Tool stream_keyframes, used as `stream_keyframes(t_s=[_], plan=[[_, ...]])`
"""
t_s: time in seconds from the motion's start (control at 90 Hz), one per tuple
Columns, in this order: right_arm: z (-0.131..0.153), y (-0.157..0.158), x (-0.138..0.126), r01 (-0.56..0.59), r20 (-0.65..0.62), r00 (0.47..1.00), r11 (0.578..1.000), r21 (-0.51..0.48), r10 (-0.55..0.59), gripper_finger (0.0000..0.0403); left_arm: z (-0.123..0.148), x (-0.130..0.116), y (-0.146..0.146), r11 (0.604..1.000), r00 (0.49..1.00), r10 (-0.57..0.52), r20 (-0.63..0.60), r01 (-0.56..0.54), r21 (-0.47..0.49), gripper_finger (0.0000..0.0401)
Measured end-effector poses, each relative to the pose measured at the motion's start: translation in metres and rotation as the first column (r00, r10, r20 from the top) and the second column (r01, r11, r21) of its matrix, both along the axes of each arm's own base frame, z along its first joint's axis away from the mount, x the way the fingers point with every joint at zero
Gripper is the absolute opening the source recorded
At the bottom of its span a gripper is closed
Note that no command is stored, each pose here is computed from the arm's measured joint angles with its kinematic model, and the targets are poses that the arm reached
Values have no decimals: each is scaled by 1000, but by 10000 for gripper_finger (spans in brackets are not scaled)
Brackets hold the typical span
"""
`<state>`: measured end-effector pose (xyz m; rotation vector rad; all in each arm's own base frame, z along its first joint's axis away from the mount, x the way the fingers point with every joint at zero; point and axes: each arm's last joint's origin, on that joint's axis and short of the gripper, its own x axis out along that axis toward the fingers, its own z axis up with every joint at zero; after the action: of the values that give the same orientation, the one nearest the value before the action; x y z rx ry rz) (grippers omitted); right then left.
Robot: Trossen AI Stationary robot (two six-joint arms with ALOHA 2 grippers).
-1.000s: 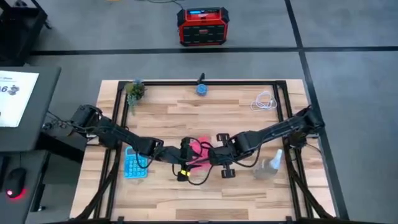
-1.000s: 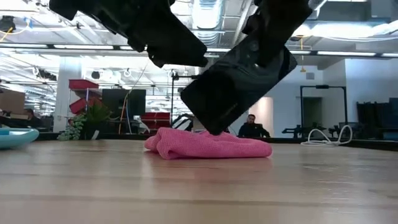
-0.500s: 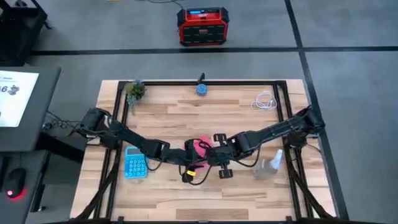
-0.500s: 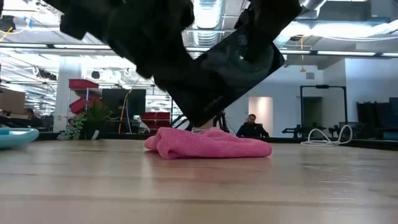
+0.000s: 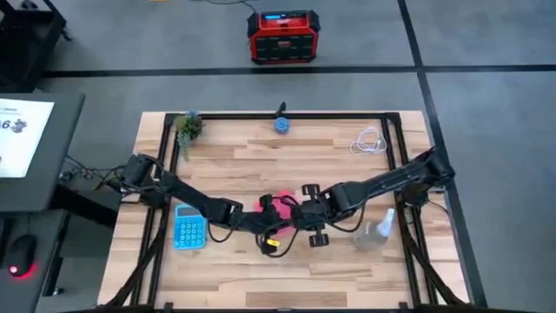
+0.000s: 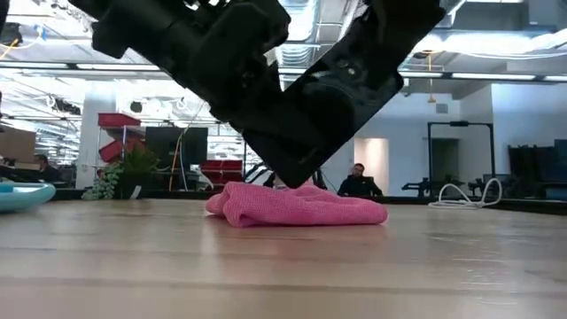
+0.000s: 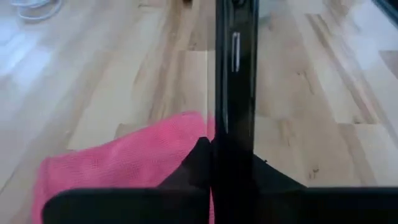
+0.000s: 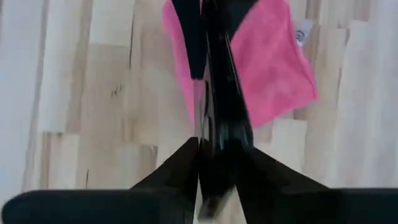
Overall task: Apply microfiber cloth
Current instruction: Spray the black cellphone with the transparent spray bottle
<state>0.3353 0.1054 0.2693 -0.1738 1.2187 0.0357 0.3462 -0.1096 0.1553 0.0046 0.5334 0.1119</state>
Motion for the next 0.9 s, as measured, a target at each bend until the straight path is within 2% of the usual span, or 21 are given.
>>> stream_keyframes(t_s=[0.1,0.178,0.267,0.344,0.389,0.467,0.533,0.578,0.644,0.744,0.9], plan=[[6,-1,-15,25,-48,998,996,-83,-29,90,-9,-8,0,999,999,44,15,-44,-4,3],[19,0,-30,60,-27,997,984,-168,-66,90,-14,-14,0,998,997,59,53,-57,-33,2],[42,0,-55,127,53,992,957,-261,-117,90,-18,-20,1,995,991,70,114,-61,-80,2],[67,-1,-80,201,155,974,946,-253,-165,91,-22,-25,3,994,989,71,132,-59,-94,2],[79,-2,-94,243,210,957,949,-202,-201,91,-23,-27,2,993,988,73,137,-59,-102,2],[100,-4,-116,330,308,903,943,-53,-299,91,-24,-27,2,992,988,74,138,-59,-110,4],[113,-7,-128,410,361,833,906,107,-419,91,-24,-27,1,992,988,73,138,-58,-110,5],[119,-9,-135,436,333,807,872,221,-488,91,-24,-27,1,993,988,71,139,-56,-107,6],[123,-8,-142,429,208,824,821,378,-527,96,-23,-27,1,993,987,69,145,-54,-105,6],[127,3,-144,413,35,853,716,563,-520,115,-22,-27,1,994,985,62,158,-47,-98,7],[127,47,-129,339,-12,876,596,728,-483,173,-22,-27,1,996,987,53,154,-41,-80,7]])
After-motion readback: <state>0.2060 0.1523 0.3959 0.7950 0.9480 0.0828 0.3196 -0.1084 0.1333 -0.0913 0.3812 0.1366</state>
